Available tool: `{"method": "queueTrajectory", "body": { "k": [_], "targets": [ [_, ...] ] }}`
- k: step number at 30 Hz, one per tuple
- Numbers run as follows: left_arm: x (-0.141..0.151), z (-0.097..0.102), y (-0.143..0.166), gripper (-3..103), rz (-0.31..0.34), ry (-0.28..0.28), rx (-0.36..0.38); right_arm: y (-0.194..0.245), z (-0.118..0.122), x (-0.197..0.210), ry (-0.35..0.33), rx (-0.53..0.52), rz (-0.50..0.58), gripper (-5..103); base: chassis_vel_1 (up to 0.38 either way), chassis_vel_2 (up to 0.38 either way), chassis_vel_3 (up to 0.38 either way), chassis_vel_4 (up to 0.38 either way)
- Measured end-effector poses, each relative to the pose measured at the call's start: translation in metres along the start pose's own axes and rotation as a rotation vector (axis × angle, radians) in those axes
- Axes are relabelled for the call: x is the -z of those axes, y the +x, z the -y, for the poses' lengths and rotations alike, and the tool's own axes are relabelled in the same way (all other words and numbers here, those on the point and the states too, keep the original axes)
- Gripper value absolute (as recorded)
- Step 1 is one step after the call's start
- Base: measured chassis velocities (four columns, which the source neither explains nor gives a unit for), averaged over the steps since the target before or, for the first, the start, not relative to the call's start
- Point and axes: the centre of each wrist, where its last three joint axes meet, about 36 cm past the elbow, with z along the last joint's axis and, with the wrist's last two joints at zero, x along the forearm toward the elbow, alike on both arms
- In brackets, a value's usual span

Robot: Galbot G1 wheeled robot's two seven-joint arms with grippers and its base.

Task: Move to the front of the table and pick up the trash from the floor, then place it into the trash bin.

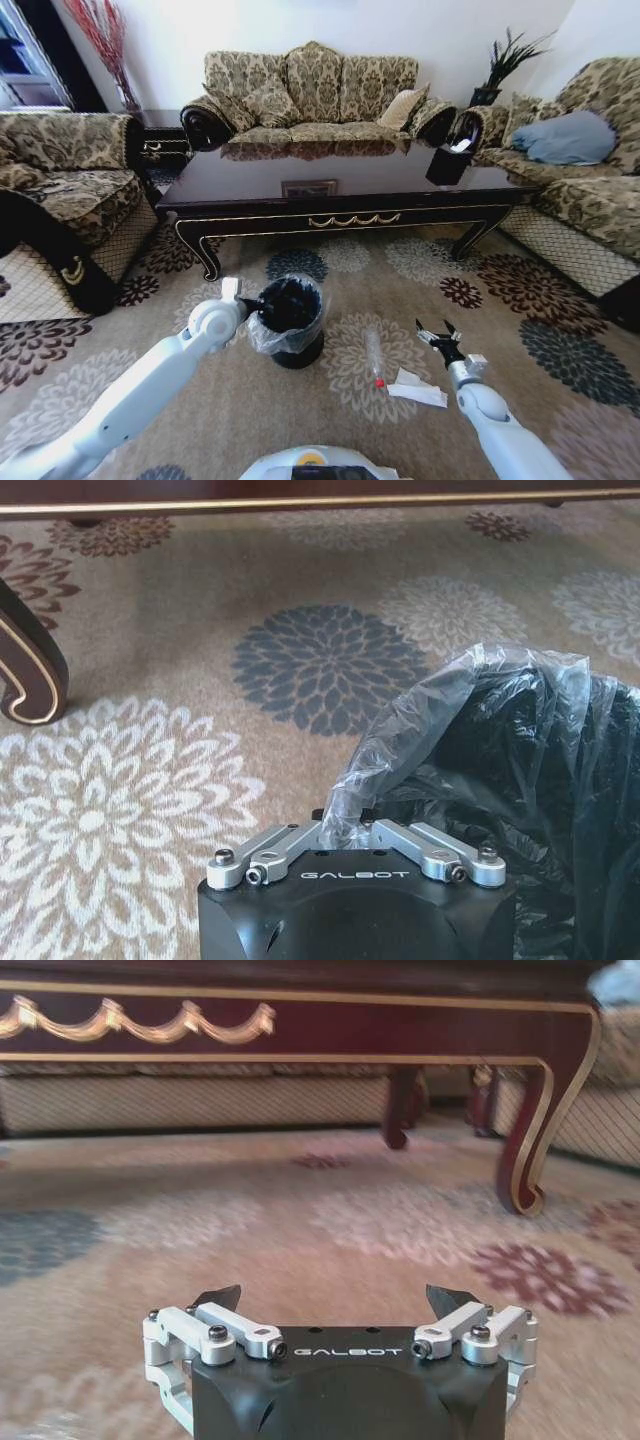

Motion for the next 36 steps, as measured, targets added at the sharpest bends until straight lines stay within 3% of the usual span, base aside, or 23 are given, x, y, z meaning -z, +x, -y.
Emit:
{"method": "queueTrajectory", "body": {
  "k": [10,18,27,36],
  "targets": [
    [-0.009,0.004,0.007,3,-0.008,-0.003,-0.012,-0.033,0.019,-0.031,-0.043,-0.107,-0.091,100,0.0,0.0,0.0,0.0],
    [-0.018,-0.001,0.01,3,-0.026,-0.014,0.006,-0.035,0.041,-0.068,0.0,-0.143,-0.191,100,0.0,0.0,0.0,0.0],
    [-0.015,-0.004,0.012,3,-0.022,-0.02,0.015,-0.046,0.024,-0.086,-0.018,-0.138,-0.222,100,0.0,0.0,0.0,0.0],
    [-0.02,-0.004,0.007,3,-0.029,-0.009,0.017,-0.054,0.026,-0.085,-0.013,-0.145,-0.217,100,0.0,0.0,0.0,0.0]
  ]
}}
